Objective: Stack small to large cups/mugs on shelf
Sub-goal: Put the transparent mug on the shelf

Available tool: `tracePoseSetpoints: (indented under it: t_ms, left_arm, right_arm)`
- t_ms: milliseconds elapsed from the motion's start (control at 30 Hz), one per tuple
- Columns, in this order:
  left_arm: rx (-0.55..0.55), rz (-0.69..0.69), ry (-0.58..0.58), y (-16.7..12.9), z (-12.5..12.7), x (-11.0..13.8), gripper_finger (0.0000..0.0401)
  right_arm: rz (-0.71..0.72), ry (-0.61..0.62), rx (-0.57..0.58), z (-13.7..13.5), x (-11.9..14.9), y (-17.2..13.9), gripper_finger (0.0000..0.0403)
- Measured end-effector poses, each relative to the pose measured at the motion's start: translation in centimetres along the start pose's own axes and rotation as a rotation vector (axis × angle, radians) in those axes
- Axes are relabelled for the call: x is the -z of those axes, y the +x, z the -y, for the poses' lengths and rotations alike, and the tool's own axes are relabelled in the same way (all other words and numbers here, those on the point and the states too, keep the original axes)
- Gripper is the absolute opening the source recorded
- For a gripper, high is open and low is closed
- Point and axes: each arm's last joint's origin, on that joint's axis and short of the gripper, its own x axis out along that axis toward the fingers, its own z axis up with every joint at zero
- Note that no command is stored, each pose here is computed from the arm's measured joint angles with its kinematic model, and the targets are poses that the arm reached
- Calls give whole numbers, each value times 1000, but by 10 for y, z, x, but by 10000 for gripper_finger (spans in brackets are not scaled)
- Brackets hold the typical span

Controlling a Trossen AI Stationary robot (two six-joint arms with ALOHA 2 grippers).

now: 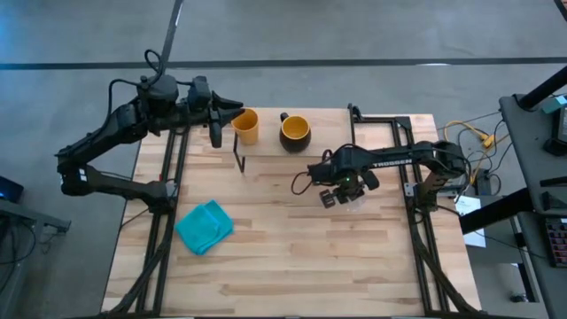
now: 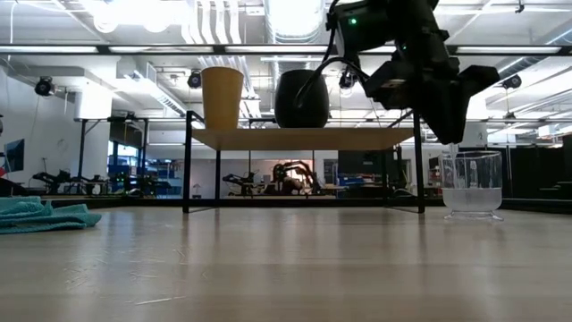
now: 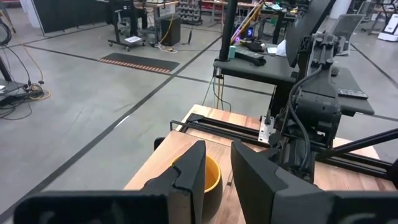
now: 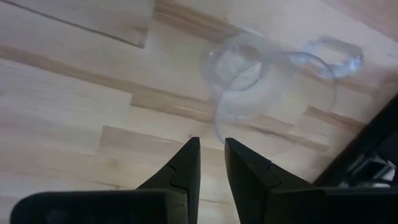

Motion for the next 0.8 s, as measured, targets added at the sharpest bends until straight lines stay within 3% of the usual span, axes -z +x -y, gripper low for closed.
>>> tracePoseSetpoints:
  t_ms: [800]
  left_arm:
    - [-1,1,0,0,0,0,63]
  right_arm:
    - [-6,14,-6,3,-9,8,68]
